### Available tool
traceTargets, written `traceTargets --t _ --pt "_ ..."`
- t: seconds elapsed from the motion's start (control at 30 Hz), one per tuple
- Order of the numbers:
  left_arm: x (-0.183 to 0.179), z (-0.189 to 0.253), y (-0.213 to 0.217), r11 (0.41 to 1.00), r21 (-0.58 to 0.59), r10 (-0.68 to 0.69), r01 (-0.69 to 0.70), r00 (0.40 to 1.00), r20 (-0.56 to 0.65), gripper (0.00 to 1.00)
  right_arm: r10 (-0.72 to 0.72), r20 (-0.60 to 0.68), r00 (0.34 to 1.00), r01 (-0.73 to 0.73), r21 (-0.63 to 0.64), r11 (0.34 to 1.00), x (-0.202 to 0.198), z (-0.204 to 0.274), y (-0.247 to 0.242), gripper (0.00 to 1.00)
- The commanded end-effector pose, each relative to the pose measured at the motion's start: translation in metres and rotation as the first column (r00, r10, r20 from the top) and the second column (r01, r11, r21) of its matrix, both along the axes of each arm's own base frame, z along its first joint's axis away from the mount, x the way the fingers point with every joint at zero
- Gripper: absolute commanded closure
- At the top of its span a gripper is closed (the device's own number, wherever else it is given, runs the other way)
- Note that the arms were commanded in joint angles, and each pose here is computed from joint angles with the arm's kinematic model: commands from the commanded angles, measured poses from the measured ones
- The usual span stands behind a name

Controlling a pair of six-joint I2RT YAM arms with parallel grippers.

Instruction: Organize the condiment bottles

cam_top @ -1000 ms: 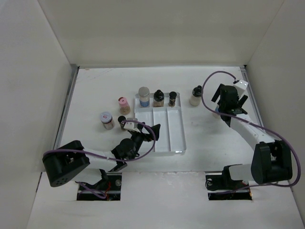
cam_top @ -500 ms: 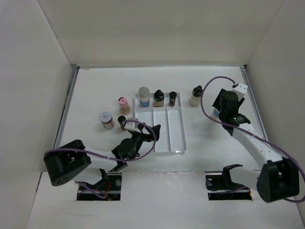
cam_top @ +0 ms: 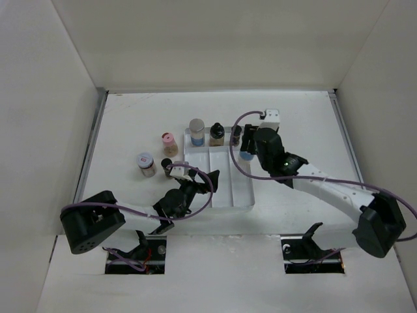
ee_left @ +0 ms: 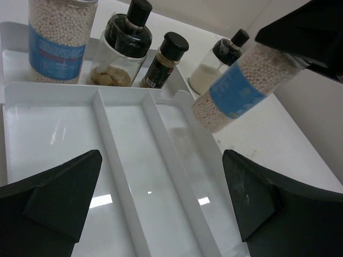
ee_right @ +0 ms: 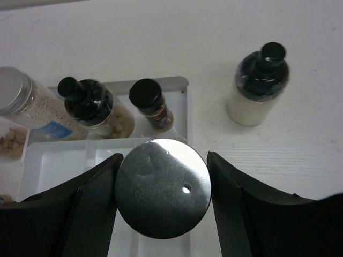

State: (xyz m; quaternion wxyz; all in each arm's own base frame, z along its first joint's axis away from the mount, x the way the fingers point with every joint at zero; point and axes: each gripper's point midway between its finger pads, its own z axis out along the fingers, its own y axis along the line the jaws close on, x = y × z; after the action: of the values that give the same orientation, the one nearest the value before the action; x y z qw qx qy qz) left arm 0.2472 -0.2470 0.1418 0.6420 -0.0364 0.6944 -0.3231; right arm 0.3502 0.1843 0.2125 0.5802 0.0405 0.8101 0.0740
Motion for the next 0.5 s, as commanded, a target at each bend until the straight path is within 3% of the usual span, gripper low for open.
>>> traceTargets --t 0.0,0.27,0.47 --pt "0.004 0.025 -0.004 0.997 -0.082 0.003 0.0 0.999 0.037 0.0 0.022 0.175 0.984 -0.042 0.108 0.993 0.022 0.064 0.032 0.49" --pt "0.004 0.024 -0.004 0.997 -0.078 0.005 -0.002 0.999 0.036 0.0 0.032 0.127 0.991 -0.04 0.061 0.997 0.041 0.022 0.05 0.48" --pt "0.004 0.024 -0.005 0.997 -0.076 0.0 0.003 0.999 0.036 0.0 0.03 0.082 0.996 -0.033 0.028 0.999 0.045 -0.017 0.053 0.38"
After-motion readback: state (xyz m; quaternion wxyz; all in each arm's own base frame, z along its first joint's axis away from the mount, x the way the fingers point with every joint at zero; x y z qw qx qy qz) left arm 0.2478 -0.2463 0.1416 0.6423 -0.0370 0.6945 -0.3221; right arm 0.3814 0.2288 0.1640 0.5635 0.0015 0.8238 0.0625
